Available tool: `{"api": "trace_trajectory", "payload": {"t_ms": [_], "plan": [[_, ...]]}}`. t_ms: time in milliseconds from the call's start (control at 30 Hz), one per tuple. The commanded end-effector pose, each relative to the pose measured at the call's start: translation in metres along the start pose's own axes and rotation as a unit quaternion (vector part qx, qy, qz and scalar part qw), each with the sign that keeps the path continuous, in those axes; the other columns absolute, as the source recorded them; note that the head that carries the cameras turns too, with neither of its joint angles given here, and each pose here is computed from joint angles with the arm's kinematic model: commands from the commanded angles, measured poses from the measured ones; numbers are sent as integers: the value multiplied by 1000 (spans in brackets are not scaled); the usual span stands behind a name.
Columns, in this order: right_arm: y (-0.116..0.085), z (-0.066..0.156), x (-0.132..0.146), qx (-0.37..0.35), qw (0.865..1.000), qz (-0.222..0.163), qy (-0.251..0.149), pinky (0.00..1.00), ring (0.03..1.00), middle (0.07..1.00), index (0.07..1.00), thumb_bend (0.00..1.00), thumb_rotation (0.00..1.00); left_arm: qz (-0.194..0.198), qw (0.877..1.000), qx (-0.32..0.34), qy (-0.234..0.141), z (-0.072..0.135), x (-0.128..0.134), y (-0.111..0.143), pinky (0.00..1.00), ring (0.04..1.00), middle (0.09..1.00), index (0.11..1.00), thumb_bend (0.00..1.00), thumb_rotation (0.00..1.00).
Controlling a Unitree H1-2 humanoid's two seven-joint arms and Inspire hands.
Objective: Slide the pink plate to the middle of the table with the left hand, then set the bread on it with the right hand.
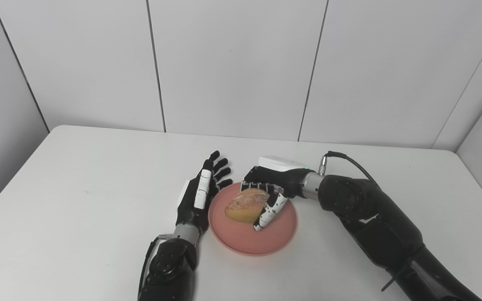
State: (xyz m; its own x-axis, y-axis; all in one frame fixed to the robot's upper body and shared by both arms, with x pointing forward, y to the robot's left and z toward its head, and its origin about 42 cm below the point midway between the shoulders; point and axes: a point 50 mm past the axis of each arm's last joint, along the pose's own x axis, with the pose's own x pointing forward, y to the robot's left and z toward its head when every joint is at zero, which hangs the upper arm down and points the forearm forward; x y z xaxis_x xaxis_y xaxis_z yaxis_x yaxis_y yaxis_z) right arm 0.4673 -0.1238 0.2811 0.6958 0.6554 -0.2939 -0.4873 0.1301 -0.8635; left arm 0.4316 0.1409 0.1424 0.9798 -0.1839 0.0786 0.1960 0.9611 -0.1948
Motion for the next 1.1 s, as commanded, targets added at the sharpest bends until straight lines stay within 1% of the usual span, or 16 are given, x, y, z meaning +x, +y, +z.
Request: {"api": "trace_trajectory", "payload": {"t_ms": [0,67,200,367,467,500,533,567,600,633,733,767,800,933,1000,1067], "plan": [[-27,13,-6,-32,998,-33,-37,366,432,480,488,531,0,7,999,-7,39,-16,-5,-4,784,876,904,909,919,930],[-26,13,-6,-31,998,-35,-42,365,429,476,491,530,0,7,999,-7,40,-16,-5,-5,772,875,903,911,905,929],[-25,12,-6,-39,998,-34,-45,345,413,468,495,530,0,7,999,-5,41,-16,-4,-5,789,872,902,908,905,920],[-22,10,-5,-77,996,-26,-42,353,420,472,494,531,0,6,999,-7,41,-16,-4,-5,792,876,902,908,907,909],[-19,10,-4,-103,994,-24,-39,398,469,474,501,530,5,6,999,-3,42,-16,-5,-4,807,880,905,911,910,909],[-19,9,-4,-107,993,-27,-41,456,525,534,496,528,57,6,999,-4,42,-16,-5,-4,809,881,905,909,911,908],[-18,10,-4,-111,993,-29,-41,502,570,595,538,689,132,7,999,-6,43,-17,-5,-4,811,881,905,908,910,905],[-18,9,-5,-116,992,-32,-43,511,578,605,554,746,146,7,999,-7,43,-17,-5,-4,811,881,905,908,910,904],[-18,10,-5,-122,991,-36,-44,546,617,645,602,897,193,7,999,-7,43,-17,-5,-4,815,880,904,909,906,903],[-18,10,-5,-131,990,-38,-44,561,635,663,622,948,214,6,999,-5,43,-17,-5,-4,817,881,905,910,903,905],[-19,10,-5,-148,987,-41,-44,616,697,724,662,996,262,4,999,0,42,-17,-5,-4,801,882,908,913,907,915],[-20,11,-5,-151,987,-43,-46,625,675,683,669,1000,258,4,999,1,42,-17,-5,-4,807,884,909,915,906,916],[-20,11,-5,-154,986,-45,-46,634,672,672,673,1000,256,4,999,0,42,-17,-5,-4,804,887,909,915,906,916],[-22,10,-5,-162,984,-48,-50,656,687,682,679,1000,251,3,999,-4,43,-17,-6,-4,810,893,906,914,906,912],[-22,10,-6,-173,982,-50,-52,636,672,664,679,1000,248,4,999,-5,44,-17,-6,-5,812,893,906,913,904,910],[-22,11,-6,-184,980,-52,-53,646,693,681,678,1000,259,6,999,-6,46,-17,-6,-4,809,894,905,912,903,908]]}}
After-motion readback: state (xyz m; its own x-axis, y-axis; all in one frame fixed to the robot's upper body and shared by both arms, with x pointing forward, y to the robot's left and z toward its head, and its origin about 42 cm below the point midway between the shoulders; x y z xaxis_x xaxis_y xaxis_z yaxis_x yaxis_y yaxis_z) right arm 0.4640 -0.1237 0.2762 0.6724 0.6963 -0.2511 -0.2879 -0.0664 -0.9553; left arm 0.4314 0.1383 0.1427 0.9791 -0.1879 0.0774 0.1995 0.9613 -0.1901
